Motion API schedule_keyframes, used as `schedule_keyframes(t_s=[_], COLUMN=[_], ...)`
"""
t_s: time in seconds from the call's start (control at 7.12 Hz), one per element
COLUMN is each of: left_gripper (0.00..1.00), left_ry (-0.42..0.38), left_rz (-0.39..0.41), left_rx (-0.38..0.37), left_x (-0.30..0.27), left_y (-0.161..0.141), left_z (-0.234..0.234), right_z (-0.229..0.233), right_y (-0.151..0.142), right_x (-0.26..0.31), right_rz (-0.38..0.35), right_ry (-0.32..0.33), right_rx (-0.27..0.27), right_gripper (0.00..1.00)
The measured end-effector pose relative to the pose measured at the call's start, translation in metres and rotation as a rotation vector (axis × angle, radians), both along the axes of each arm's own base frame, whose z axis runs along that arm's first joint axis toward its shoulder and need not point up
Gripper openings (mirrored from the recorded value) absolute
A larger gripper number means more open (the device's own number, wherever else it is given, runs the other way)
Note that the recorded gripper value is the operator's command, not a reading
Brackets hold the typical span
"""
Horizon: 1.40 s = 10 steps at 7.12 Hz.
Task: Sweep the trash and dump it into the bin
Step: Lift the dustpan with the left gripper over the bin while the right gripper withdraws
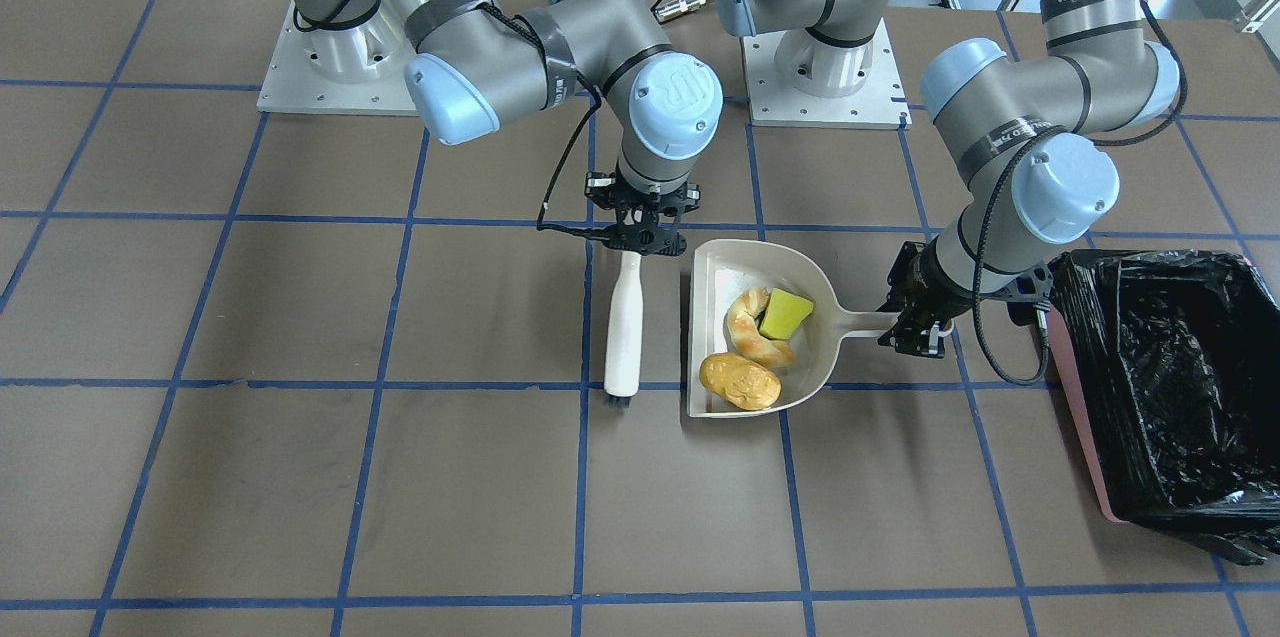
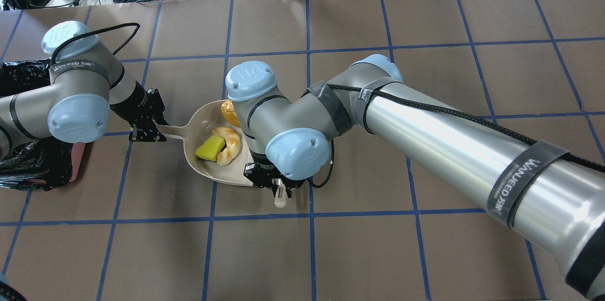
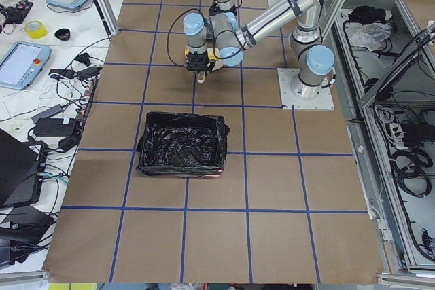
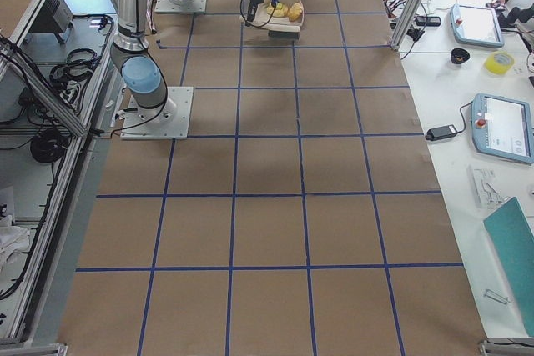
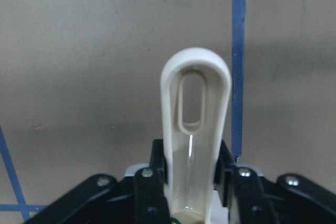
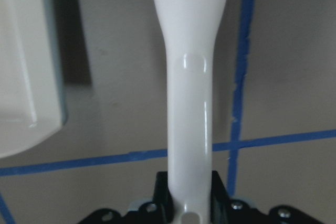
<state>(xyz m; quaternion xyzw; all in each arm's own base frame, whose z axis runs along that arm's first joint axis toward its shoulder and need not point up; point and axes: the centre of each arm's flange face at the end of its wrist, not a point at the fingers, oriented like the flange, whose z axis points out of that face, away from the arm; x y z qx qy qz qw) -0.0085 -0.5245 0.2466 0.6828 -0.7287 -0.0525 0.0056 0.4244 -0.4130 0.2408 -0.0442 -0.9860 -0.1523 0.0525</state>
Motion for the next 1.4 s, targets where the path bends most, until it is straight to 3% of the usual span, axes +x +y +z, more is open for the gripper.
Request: schedule_keyframes(t_s=[0.28, 0.56, 0.84, 1.12, 1.4], left_gripper=[0.00, 0.00, 0.00, 0.00, 0.00], left_ry=[0.052, 0.053, 0.016, -0.035, -0.084], left_rz=[-0.025, -0.100, -0.184, -0.245, -0.310], left_rx=[-0.017, -0.070, -0.148, -0.216, -0.258], left_x=[0.004, 0.036, 0.108, 0.185, 0.252], left_y=[-0.016, -0.049, -0.067, -0.068, -0.065], left_z=[0.030, 0.091, 0.143, 0.177, 0.197], right_z=[0.013, 0.021, 0.017, 0.016, 0.010], right_y=[-0.048, -0.098, -0.142, -0.162, -0.160], right_x=[-0.073, -0.167, -0.289, -0.403, -0.480], right_rz=[-0.058, -0.103, -0.041, -0.014, 0.020], right_ry=[0.075, 0.061, 0.014, -0.028, -0.051], right_rx=[-0.008, -0.004, -0.025, -0.067, -0.106], right_gripper=[0.00, 0.00, 0.00, 0.00, 0.00])
